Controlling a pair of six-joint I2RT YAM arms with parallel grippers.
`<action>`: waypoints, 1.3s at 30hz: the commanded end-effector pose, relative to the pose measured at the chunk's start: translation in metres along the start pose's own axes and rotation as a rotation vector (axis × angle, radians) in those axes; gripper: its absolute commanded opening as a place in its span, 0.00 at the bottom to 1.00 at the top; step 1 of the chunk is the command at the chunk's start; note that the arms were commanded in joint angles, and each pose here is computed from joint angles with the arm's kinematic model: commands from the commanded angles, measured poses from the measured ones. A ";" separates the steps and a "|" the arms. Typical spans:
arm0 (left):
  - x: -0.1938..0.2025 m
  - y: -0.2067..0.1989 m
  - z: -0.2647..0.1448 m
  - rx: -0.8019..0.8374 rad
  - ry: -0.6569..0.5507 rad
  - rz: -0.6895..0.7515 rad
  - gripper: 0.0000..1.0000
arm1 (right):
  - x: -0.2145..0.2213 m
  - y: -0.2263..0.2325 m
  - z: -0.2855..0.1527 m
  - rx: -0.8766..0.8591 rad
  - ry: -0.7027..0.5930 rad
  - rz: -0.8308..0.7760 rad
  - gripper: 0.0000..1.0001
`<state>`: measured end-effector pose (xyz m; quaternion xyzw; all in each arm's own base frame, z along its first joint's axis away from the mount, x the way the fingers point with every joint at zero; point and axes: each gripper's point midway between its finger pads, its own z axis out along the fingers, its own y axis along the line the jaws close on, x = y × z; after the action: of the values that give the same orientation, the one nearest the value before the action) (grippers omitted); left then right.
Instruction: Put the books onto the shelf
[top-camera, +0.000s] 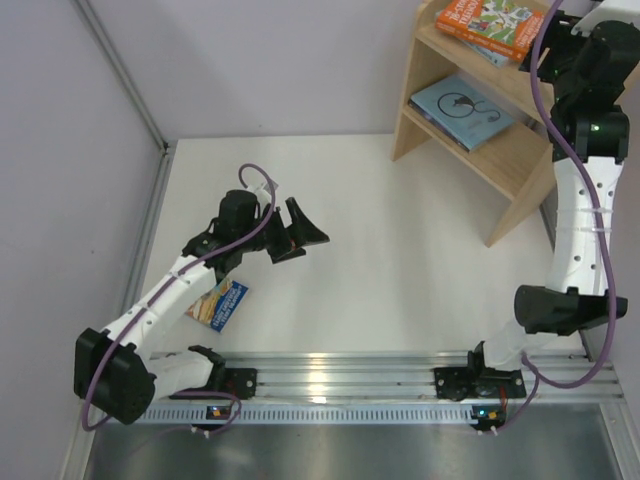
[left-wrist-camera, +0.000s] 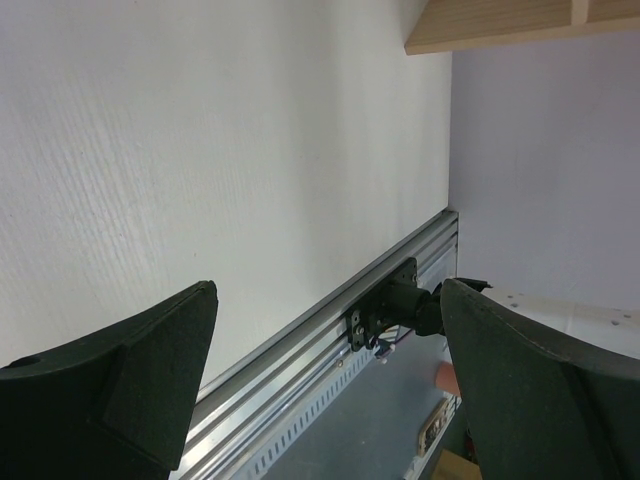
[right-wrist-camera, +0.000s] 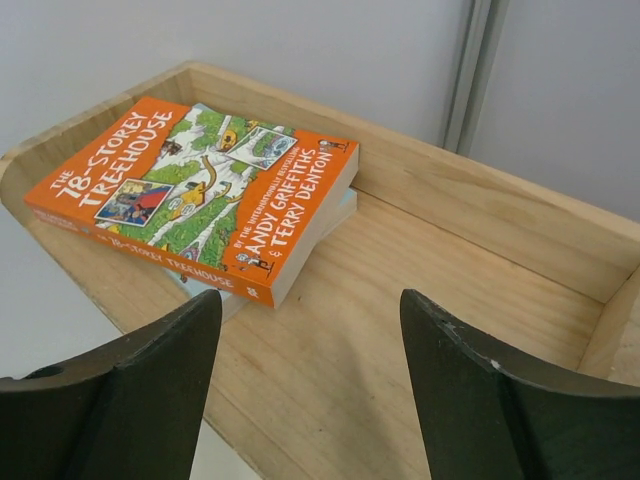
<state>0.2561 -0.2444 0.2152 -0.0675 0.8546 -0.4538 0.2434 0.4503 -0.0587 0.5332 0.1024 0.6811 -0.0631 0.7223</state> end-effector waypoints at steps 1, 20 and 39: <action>-0.008 -0.016 -0.002 0.050 -0.020 0.047 0.97 | 0.006 0.001 0.010 -0.014 0.014 0.037 0.72; -0.009 -0.007 0.009 0.028 -0.006 0.042 0.96 | 0.021 0.021 0.041 -0.097 0.027 0.122 0.63; -0.008 -0.007 0.009 0.030 -0.009 0.041 0.95 | 0.024 0.044 0.051 -0.200 0.006 0.214 0.45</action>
<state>0.2612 -0.2465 0.2005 -0.0690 0.8633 -0.4436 0.2305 0.5076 -0.0271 0.4952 0.1025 0.7000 0.0636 0.7039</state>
